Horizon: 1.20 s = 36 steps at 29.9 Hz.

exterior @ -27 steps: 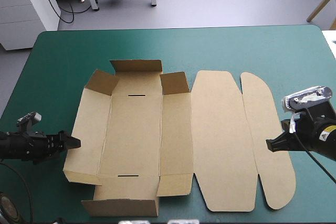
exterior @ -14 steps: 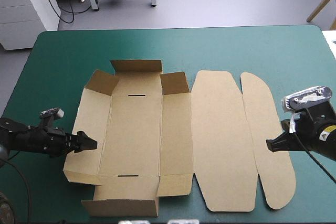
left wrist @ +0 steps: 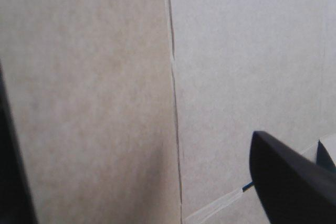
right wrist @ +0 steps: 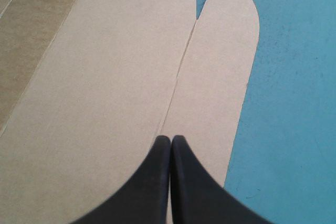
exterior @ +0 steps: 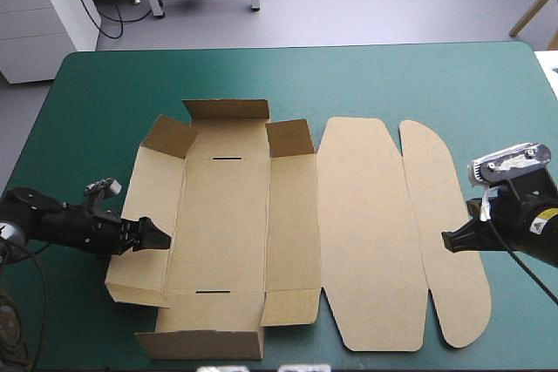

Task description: Fold the box

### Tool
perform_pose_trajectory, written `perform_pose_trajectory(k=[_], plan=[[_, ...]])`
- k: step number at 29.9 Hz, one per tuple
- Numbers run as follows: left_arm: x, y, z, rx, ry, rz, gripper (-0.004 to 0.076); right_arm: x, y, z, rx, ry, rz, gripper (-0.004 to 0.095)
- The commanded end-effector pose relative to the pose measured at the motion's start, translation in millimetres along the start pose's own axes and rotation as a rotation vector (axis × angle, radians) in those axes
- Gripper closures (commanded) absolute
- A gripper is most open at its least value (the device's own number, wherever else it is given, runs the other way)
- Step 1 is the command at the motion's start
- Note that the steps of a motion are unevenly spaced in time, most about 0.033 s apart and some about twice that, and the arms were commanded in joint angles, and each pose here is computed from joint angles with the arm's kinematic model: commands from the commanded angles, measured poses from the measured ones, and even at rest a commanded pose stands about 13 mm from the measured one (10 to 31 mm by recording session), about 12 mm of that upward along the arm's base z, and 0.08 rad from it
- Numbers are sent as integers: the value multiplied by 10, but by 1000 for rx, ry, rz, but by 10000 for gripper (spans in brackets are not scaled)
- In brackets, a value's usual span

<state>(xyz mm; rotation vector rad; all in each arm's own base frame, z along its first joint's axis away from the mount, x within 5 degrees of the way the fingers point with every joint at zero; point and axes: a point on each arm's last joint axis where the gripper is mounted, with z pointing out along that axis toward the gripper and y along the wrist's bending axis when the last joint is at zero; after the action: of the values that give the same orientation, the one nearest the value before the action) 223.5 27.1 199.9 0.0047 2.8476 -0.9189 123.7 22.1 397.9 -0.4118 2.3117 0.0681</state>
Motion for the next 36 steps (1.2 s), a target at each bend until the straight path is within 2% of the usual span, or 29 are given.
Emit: perform_pose_trajectory(k=[1,4,8,10,18,23,29,36], plan=[[-46,17,51,27,-5,-27,219,-68,-14,-68,18,-70,-3,927],[-49,17,54,31,-7,-35,367,-62,-13,-68,17,-64,-3,927],[-69,9,50,38,-24,-38,634,-66,-14,-68,18,-67,-3,927],[-82,13,50,33,-40,-22,729,-66,-14,-68,18,-68,-3,927],[-151,-6,6,34,-74,-7,734,-73,-16,-69,20,-76,-3,927],[-220,-87,-103,36,-43,66,734,-78,-17,-69,21,-81,-3,927],[-428,-400,-251,-42,-54,281,734,-119,-28,-74,33,-127,8,927],[-874,-969,-394,-224,-269,587,734,-123,-29,-74,33,-131,12,927]])
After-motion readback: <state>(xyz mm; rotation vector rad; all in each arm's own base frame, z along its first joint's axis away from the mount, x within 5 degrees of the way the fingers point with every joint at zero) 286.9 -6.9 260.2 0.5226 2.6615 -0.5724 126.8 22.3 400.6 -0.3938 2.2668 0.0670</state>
